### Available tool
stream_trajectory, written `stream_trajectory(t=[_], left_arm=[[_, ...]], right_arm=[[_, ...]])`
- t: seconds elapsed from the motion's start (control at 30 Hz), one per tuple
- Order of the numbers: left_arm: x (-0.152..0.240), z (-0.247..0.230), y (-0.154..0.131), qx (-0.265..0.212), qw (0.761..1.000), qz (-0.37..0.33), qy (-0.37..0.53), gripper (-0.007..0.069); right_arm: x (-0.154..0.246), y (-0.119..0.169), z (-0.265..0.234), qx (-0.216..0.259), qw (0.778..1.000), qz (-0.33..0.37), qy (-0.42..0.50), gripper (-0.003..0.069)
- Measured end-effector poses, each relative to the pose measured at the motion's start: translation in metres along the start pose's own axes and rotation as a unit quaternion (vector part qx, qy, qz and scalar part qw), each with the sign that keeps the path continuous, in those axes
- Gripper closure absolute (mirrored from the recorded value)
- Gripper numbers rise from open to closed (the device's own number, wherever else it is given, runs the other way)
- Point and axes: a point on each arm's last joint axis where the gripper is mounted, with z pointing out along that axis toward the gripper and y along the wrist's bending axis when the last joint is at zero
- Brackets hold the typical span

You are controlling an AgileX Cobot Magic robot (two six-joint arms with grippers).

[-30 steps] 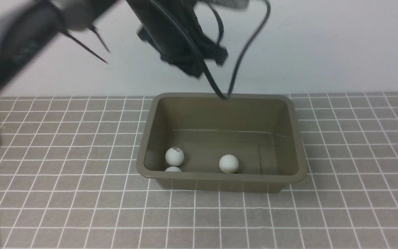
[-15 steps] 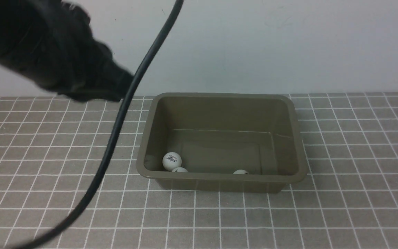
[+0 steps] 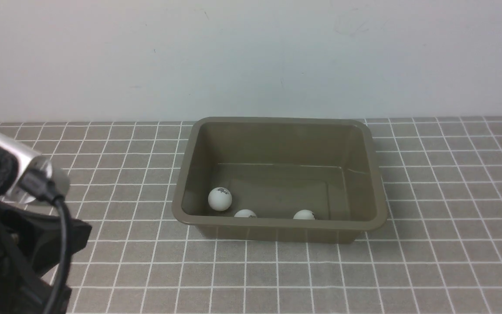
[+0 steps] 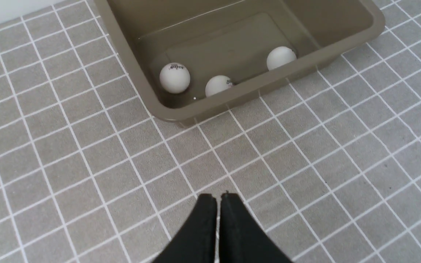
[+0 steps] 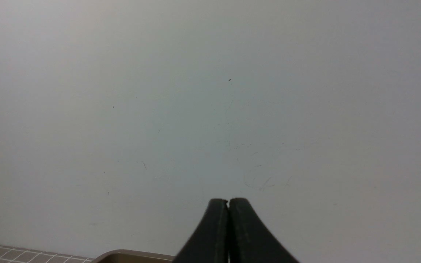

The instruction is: Put the table tennis balls into the box on the grey coffee tablecloth.

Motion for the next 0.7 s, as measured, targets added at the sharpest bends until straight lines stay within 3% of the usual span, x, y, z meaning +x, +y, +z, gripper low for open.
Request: stream_trajectory(t=[0.23,0.47,0.6,0.7], left_arm=[[0.008,-0.008,0.0,-0.004,1.0,0.006,0.016,0.063],[0.019,-0.039,0.009,-0.06,0.996,0.006,-0.073,0.063],[0.05,-0.043,0.016,-0.096,0.982,-0.003,-0.163,0.063],[0.091,-0.026,0.023,-0.15,0.968,-0.009,-0.201,0.063]], right_arm=[[0.0,0.0,0.0,0.0,1.0,0.0,0.0,0.0673],[0.0,0.0,0.0,0.0,1.0,0.0,0.0,0.0673],[0.0,0.0,0.0,0.0,1.0,0.0,0.0,0.0673],[0.0,0.0,0.0,0.0,1.0,0.0,0.0,0.0673]])
